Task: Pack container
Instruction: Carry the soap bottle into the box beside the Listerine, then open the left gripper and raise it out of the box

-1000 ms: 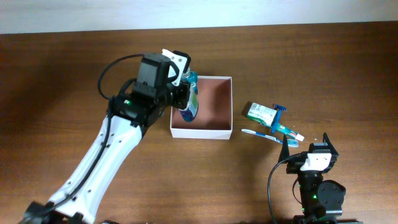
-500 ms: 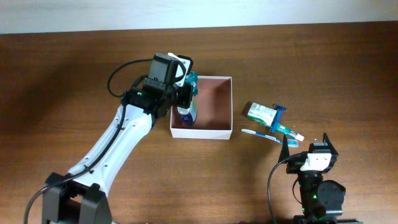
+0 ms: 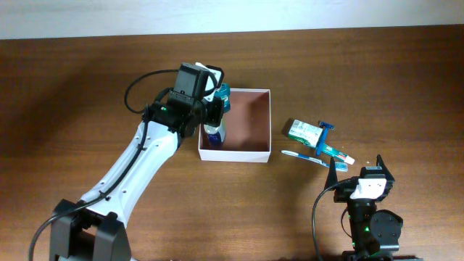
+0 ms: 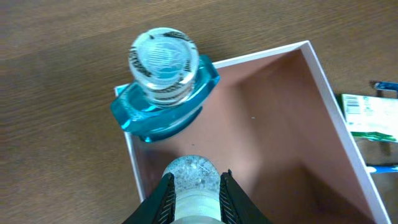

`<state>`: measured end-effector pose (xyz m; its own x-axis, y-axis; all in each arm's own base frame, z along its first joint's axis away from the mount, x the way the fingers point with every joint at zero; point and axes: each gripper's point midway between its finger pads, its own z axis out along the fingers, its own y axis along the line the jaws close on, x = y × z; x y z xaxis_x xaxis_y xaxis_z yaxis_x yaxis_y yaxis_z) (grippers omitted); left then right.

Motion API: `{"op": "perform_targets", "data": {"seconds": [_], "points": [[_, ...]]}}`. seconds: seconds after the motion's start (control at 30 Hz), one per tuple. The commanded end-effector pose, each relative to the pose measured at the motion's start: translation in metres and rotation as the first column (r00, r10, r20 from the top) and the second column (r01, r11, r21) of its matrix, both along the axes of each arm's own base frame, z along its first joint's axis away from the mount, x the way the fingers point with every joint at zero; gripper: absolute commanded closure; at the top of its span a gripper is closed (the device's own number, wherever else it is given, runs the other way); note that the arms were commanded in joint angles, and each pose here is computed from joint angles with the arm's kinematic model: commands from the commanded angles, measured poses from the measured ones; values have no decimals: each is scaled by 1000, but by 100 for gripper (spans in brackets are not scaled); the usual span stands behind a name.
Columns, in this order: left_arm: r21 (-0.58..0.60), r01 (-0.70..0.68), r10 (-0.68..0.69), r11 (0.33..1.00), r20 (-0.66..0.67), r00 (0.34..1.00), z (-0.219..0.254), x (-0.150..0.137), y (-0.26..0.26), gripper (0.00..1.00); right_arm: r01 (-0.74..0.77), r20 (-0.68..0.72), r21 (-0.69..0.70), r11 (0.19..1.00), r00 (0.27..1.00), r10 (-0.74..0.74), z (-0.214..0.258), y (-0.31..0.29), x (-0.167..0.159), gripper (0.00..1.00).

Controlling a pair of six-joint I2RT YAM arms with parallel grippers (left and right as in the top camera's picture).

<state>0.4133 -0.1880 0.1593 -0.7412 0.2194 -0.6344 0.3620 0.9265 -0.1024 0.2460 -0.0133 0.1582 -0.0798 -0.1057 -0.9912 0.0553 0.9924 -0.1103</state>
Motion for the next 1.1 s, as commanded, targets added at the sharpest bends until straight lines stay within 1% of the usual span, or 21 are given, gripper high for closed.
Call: {"op": "perform_targets", "data": {"seconds": [0.0,0.23,0.27,0.3,0.33,0.37,0.6,0.77,0.97,1.0,1.07], "points": [[22,13,-14,1000,64,998,19,9,0,83,5,-6,1,1000,1000,-5,-3,-1,0,2],[26,13,-15,1000,52,999,17,7,1,82,5,-6,1,1000,1000,-5,-3,-1,0,1],[28,13,-15,1000,49,999,16,7,1,80,5,-6,1,1000,1000,-5,-3,-1,0,2],[29,14,-15,999,46,999,16,6,2,64,5,-6,1,1000,1000,-5,-3,-1,0,2],[30,14,-15,999,43,999,15,6,2,52,5,-6,1,1000,1000,-5,-3,-1,0,2],[33,14,-15,999,37,999,14,4,2,44,5,-6,1,1000,1000,-5,-3,-1,0,2],[37,14,-15,999,26,1000,12,2,3,44,5,-6,1,1000,1000,-5,-3,-1,0,2],[29,14,-15,999,44,999,20,2,3,43,5,-6,1,1000,1000,-5,-3,-1,0,2],[-6,21,-20,1000,106,994,62,-15,8,44,5,-6,1,1000,1000,-5,-3,-1,0,2],[3,2,-2,1000,130,991,77,-22,17,44,5,-6,1,1000,1000,-5,-3,-1,0,2],[43,-52,44,998,161,986,88,-27,32,44,5,-6,1,1000,1000,-5,-3,-1,0,2]]}}
